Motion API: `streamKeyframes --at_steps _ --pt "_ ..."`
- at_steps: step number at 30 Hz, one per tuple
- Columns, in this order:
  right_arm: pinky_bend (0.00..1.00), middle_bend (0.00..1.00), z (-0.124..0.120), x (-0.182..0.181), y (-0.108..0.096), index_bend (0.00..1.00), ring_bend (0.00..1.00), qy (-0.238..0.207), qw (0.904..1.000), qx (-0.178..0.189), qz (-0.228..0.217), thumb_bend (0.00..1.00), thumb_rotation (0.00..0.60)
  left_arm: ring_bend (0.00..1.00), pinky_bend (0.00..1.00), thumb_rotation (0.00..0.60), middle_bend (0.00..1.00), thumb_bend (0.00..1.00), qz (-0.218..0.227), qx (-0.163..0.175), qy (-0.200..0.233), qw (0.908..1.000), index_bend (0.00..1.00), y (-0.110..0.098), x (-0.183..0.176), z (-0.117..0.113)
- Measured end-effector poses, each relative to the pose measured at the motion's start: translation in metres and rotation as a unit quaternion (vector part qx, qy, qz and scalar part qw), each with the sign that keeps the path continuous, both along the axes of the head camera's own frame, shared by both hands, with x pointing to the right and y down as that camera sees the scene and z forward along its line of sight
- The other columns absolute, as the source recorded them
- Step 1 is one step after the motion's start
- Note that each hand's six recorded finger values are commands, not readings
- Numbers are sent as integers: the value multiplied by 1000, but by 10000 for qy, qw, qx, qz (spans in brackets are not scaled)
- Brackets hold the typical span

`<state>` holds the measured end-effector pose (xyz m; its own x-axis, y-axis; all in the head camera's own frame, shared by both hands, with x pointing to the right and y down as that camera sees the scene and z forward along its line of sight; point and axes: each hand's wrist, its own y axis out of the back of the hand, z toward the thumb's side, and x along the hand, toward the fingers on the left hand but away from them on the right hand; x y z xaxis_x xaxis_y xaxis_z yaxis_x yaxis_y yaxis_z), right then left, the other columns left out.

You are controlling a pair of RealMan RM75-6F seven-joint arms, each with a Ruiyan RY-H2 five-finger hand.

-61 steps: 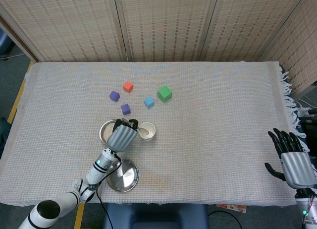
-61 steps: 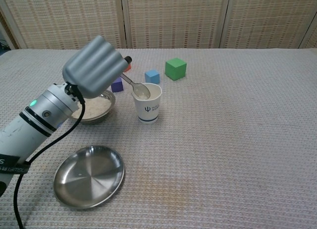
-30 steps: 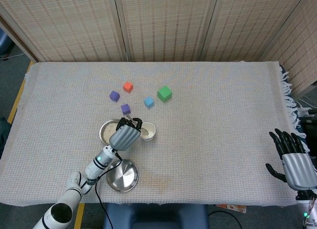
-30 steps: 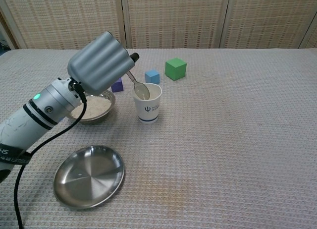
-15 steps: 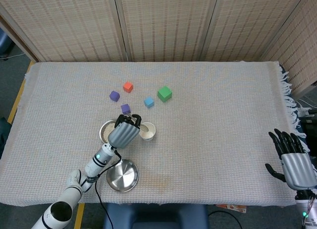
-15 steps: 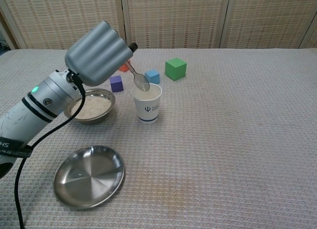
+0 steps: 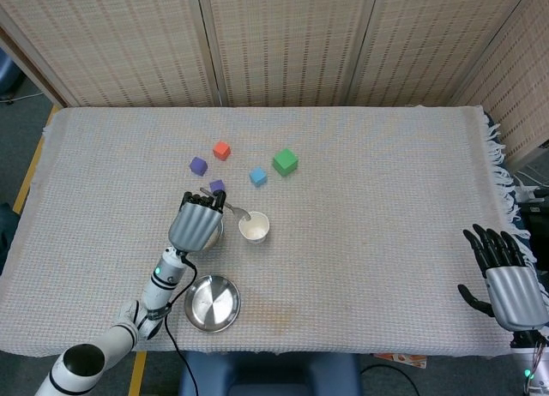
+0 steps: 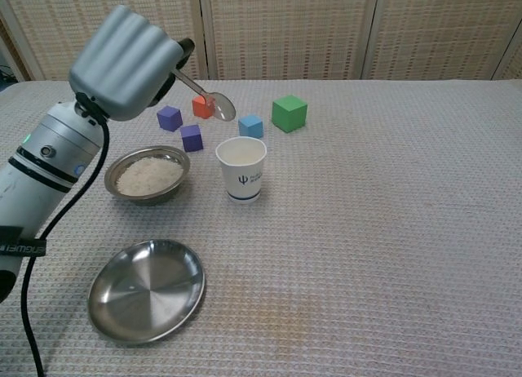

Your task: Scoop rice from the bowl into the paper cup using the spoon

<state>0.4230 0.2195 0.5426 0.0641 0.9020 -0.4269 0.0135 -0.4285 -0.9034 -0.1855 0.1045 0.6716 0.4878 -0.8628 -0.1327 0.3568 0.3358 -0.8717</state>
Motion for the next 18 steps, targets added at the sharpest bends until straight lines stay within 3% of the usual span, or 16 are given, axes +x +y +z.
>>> streamKeyframes --at_steps 5,10,14,18 --pt "0 0 -1 -3 2 0 0 -62 10000 -22 -48 153 600 1000 1000 600 1000 440 -249 -695 504 9960 636 17 -10 -7" --pt "0 0 -2 -7 4 0 0 -131 9999 -35 -108 153 600 1000 1000 600 1000 439 -457 -1477 714 9854 635 41 -22 -19" --pt "0 0 -4 -8 5 0 0 -165 9998 -35 -131 153 600 1000 1000 600 1000 438 -611 -2058 410 9758 635 65 -44 -26" --pt "0 0 -5 -12 7 0 0 -235 9995 -51 -211 152 600 1000 1000 600 1000 439 -604 -2591 -61 9639 635 95 -59 -17"
